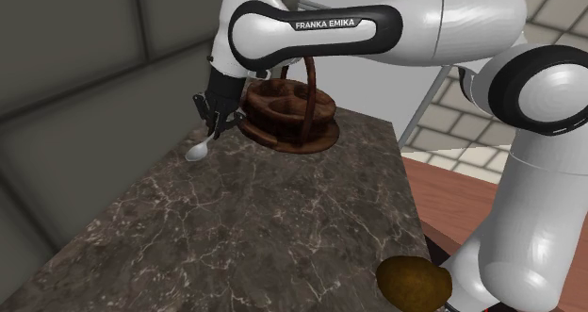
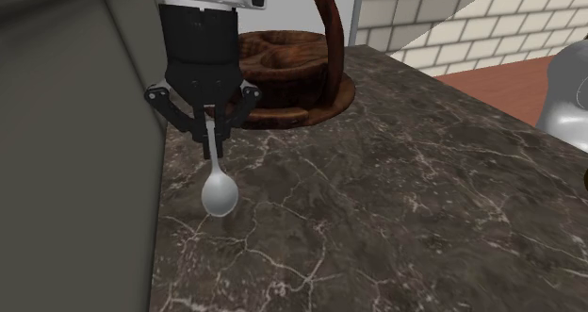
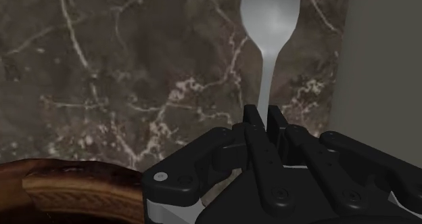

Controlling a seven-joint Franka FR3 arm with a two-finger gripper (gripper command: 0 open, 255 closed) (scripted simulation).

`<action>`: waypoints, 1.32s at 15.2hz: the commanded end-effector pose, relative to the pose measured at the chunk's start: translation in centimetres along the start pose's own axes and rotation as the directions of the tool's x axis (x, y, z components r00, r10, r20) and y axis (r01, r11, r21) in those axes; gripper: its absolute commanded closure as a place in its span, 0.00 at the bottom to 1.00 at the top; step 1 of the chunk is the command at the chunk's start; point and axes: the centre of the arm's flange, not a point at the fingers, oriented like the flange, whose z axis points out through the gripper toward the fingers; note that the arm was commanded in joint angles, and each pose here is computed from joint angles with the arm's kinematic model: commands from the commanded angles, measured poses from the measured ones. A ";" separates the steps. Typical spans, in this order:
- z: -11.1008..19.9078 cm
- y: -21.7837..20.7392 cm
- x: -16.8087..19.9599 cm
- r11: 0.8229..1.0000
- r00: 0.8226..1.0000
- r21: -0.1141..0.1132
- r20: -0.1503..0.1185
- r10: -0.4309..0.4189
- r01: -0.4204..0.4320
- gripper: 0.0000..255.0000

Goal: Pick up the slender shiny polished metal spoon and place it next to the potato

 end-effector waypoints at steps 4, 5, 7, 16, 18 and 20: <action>-2.6 -0.3 -0.4 1.000 1.000 0.000 0.000 0.000 0.000 1.00; -3.1 -0.4 -0.4 1.000 1.000 0.000 0.000 0.000 0.000 1.00; -4.1 -0.5 -0.6 1.000 1.000 0.000 0.000 0.000 0.000 1.00; -8.8 -1.2 -1.3 1.000 1.000 0.000 0.000 0.000 0.000 1.00; -9.8 -1.4 -1.4 1.000 1.000 0.000 0.000 0.000 0.000 1.00; -10.8 -1.6 -1.6 1.000 1.000 0.000 0.000 0.000 0.000 1.00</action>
